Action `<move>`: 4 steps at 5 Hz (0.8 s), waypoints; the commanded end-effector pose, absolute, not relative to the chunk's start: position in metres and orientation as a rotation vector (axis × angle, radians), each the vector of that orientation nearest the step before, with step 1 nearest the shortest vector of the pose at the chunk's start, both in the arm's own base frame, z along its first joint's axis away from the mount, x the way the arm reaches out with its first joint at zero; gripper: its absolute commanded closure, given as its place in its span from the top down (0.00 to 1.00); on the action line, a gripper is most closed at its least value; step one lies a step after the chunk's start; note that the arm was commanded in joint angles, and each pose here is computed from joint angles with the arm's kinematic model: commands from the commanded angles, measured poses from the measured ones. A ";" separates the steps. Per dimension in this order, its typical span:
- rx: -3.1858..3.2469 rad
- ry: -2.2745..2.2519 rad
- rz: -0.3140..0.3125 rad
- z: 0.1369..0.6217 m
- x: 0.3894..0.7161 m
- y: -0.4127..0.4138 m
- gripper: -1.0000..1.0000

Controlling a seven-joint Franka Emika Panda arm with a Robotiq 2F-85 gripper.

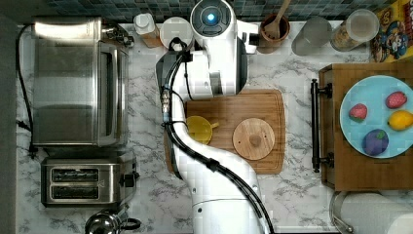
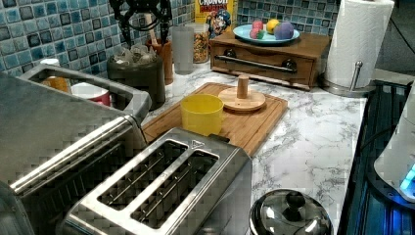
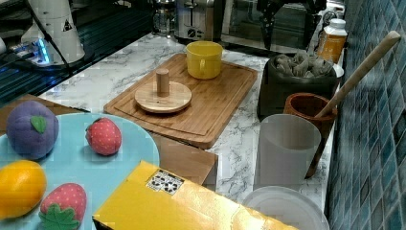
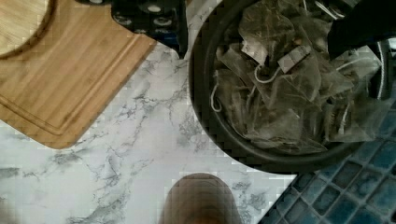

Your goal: Get a tea bag.

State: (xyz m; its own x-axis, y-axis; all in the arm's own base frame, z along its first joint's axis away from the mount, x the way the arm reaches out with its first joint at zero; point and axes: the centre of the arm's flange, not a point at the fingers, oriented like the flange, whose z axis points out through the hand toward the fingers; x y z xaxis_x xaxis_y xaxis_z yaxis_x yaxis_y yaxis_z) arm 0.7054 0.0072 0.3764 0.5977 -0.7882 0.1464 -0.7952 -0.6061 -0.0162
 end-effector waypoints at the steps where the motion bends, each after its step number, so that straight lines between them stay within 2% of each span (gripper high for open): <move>1: 2.806 -1.436 0.487 0.477 0.742 0.033 1.00; 3: 2.808 -1.385 0.342 0.451 0.759 0.041 1.00; 4: 2.795 -1.395 0.353 0.449 0.762 0.041 1.00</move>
State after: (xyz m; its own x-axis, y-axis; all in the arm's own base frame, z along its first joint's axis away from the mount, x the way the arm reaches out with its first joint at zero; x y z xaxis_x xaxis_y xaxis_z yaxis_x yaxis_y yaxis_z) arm 0.7499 0.0290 0.3659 0.6119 -0.7820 0.1184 -0.7887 -0.6146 0.0170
